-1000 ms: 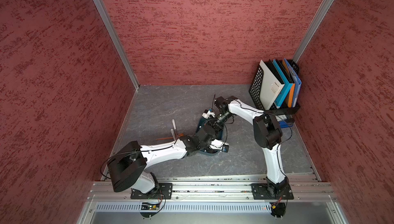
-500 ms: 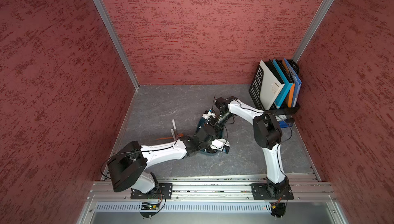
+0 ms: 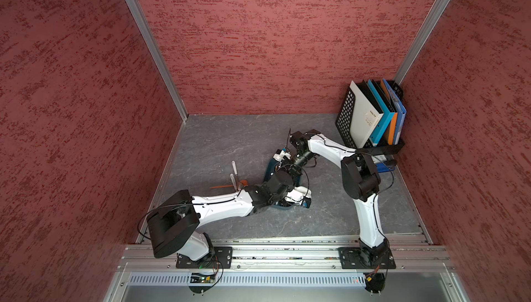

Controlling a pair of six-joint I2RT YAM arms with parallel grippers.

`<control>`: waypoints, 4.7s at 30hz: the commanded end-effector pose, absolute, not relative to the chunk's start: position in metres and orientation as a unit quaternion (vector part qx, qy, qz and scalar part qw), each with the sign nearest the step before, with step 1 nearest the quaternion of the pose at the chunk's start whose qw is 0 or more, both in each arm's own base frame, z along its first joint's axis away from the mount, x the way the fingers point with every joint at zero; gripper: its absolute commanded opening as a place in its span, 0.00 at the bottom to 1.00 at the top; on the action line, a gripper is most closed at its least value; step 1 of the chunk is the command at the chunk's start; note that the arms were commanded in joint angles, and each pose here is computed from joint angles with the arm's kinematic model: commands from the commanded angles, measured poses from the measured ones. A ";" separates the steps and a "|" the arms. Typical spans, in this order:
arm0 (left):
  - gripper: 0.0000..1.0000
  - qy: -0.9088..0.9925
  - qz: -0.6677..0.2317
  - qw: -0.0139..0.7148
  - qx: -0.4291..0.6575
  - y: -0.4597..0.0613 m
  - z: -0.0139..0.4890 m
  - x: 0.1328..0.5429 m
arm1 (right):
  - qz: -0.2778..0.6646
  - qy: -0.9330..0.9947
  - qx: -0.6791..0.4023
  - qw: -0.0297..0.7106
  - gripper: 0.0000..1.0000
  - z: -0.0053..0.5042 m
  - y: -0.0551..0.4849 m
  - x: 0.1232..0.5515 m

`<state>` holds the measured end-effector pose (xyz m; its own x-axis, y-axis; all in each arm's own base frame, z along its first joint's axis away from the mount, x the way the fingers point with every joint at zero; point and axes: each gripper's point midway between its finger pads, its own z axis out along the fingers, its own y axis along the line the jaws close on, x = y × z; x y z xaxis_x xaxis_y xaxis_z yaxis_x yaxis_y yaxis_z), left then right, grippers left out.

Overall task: Put the spoon into the storage box
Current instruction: Adjust the spoon, then place the spoon in the storage box, then pick up the spoon from the center of the board.

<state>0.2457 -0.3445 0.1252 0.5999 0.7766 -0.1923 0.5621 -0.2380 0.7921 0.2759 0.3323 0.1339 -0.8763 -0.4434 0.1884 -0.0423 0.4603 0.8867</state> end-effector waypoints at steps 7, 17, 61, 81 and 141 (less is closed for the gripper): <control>0.00 0.458 0.095 0.414 0.781 -0.339 0.110 0.221 | -0.541 -0.818 0.138 0.139 0.52 0.150 0.339 0.313; 0.00 0.568 0.069 0.369 0.733 -0.321 0.120 0.222 | -0.519 -0.849 0.095 0.031 0.57 0.160 0.315 0.377; 0.00 0.959 0.152 0.092 0.222 -0.254 0.042 0.302 | -0.371 -0.902 -0.082 -0.203 0.58 0.130 0.127 0.371; 0.25 0.961 0.178 0.069 0.201 -0.251 0.035 0.300 | -0.341 -0.915 -0.069 -0.204 0.58 0.129 0.119 0.364; 0.33 0.978 -0.001 0.045 -0.204 -0.077 0.023 0.282 | -0.316 -0.936 -0.003 -0.153 0.58 0.121 0.171 0.368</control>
